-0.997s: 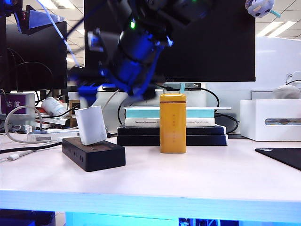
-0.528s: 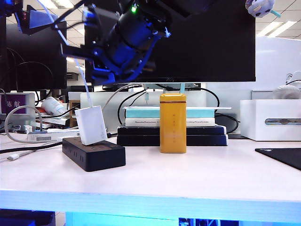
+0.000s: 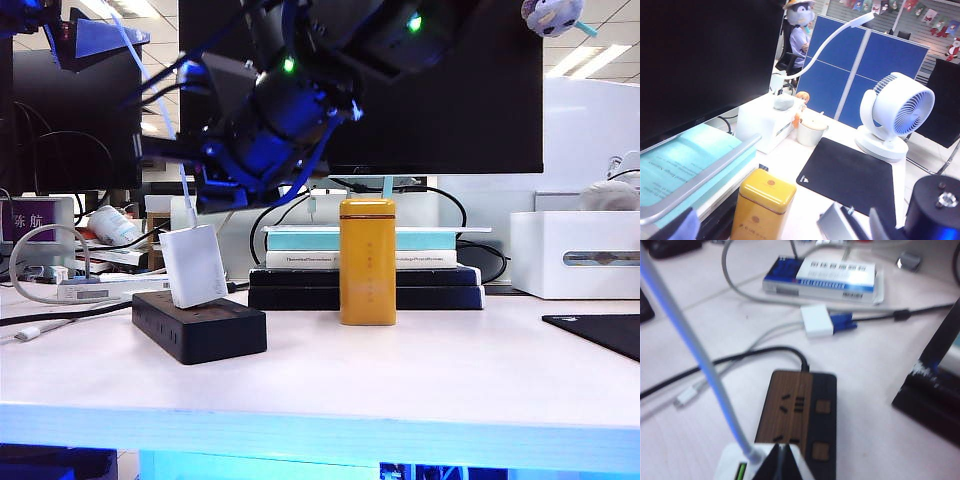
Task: Plug the white charger into the left socket.
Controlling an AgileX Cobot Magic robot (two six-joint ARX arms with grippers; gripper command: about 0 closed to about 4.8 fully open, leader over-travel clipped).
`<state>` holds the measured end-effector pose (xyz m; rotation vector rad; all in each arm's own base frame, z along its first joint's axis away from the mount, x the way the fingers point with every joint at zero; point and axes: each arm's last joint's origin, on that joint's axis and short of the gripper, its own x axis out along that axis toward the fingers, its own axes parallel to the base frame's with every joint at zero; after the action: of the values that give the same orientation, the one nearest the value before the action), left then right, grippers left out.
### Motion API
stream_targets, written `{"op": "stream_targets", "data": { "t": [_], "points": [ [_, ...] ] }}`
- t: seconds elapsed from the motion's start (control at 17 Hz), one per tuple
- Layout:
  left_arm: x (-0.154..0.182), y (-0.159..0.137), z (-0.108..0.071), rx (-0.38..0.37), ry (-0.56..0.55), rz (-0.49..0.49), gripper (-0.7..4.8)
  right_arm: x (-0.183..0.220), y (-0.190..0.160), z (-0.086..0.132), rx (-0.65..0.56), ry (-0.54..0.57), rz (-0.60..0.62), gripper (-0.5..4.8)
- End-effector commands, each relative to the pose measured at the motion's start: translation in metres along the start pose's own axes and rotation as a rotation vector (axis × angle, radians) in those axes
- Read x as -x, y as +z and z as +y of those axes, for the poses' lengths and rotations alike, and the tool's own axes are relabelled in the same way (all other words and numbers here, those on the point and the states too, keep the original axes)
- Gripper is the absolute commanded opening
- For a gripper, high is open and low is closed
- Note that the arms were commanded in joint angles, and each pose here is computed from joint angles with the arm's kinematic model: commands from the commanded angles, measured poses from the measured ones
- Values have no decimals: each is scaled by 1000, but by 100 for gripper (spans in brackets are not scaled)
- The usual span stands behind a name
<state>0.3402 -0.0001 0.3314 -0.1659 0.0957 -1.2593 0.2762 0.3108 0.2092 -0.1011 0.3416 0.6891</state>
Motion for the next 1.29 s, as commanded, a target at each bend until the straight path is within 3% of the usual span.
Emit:
{"op": "stream_targets", "data": {
  "t": [0.06,0.65,1.29],
  "points": [
    [0,4,-2,-22,-5,-4,479,1,4,1,-7,13,-26,-5],
    [0,4,-2,-21,-5,-4,479,-10,-32,0,-3,12,207,-5],
    [0,4,-2,-17,-6,-3,479,-16,-60,1,-4,-1,372,-6]
  ]
}}
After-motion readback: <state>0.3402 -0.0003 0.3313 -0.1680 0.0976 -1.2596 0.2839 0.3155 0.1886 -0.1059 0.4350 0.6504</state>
